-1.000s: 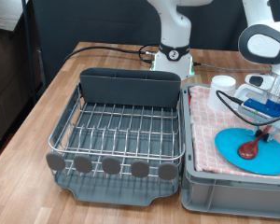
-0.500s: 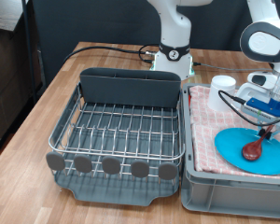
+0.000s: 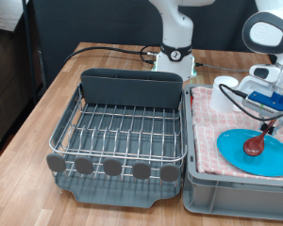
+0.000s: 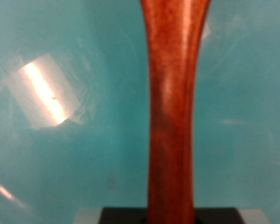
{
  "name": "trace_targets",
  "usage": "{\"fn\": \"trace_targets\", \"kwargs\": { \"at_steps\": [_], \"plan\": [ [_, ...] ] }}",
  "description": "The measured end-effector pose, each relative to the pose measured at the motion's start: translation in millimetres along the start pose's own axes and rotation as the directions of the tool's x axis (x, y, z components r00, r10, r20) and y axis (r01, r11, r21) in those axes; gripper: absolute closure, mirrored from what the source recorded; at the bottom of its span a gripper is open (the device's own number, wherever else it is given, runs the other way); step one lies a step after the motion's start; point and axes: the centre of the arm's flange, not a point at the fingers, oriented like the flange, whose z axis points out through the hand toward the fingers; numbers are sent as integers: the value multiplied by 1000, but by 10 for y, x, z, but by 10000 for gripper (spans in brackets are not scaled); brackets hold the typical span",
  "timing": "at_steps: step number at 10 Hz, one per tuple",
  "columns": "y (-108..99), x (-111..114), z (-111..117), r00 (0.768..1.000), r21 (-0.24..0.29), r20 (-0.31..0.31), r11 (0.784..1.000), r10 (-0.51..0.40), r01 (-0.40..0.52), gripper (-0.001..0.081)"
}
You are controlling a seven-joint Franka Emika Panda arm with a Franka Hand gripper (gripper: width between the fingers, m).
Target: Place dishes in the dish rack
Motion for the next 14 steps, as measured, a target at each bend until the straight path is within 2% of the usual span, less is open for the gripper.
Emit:
{"fn": "trace_targets", "kwargs": {
  "at_steps": [3, 4, 5, 7, 9, 12, 14],
  "plan": [
    [-42, 95, -408, 1000, -12, 6, 1000, 6, -6, 714],
    [3, 116, -507, 1000, -25, -6, 1000, 5, -6, 714],
    [-1, 112, -494, 1000, -22, -2, 1000, 5, -5, 714],
    [42, 211, -477, 989, -22, -21, 989, 147, -148, 714],
    [209, 368, -561, 952, -39, -83, 954, 295, -299, 714],
    [480, 612, -654, 866, -98, -147, 864, 478, -494, 714],
    [647, 791, -693, 820, -129, -146, 811, 553, -571, 714]
  ]
}}
